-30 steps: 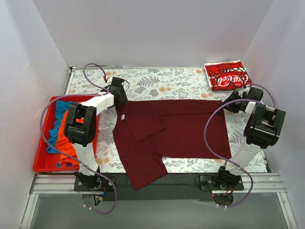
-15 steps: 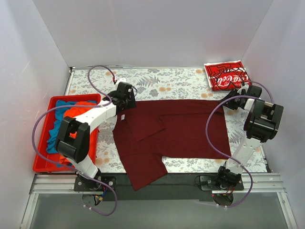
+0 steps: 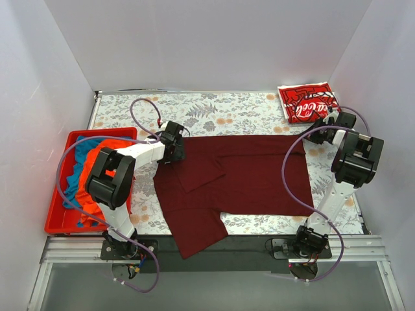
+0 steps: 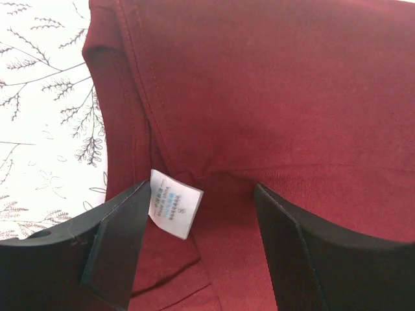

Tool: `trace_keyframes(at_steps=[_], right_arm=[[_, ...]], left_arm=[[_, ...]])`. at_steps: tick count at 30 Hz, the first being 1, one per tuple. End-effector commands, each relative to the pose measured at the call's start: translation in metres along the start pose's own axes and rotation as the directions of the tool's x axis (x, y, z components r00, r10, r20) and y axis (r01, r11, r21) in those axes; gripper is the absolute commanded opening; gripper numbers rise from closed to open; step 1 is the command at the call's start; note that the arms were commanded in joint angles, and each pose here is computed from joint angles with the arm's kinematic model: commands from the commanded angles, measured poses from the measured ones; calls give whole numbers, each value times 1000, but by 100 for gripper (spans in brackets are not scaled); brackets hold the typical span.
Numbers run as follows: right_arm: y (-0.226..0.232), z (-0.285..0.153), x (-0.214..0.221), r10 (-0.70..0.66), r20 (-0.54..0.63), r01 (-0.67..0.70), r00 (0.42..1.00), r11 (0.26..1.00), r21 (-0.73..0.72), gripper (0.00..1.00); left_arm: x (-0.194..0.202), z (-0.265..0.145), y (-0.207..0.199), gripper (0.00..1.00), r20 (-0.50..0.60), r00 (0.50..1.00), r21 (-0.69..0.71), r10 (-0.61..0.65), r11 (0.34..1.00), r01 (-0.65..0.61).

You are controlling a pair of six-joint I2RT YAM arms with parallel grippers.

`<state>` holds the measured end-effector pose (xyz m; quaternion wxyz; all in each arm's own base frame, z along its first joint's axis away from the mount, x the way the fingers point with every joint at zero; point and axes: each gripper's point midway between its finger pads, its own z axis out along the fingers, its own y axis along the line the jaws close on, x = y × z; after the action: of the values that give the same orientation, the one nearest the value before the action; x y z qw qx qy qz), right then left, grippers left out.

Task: Fold and stack the t-shirts
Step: Fold the tshirt

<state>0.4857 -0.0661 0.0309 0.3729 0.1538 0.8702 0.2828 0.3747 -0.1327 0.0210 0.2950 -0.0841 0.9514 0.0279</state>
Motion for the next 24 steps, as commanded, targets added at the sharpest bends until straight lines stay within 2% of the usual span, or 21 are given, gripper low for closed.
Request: trace_keyframes(at_steps=[1, 12, 17, 24], right_arm=[[4, 7, -25, -57, 43, 58, 997, 998, -29, 1], [-3, 7, -36, -87, 69, 85, 994, 996, 20, 4], [1, -2, -44, -88, 86, 84, 992, 995, 50, 27], [40, -42, -36, -65, 124, 63, 990, 998, 15, 37]], left_arm=[[19, 2, 16, 64, -57, 998, -71, 9, 997, -13], [24, 3, 30, 64, -65, 997, -134, 29, 990, -37], [23, 2, 31, 64, -59, 998, -136, 32, 990, -40], [16, 0, 30, 65, -42, 999, -135, 32, 990, -38]])
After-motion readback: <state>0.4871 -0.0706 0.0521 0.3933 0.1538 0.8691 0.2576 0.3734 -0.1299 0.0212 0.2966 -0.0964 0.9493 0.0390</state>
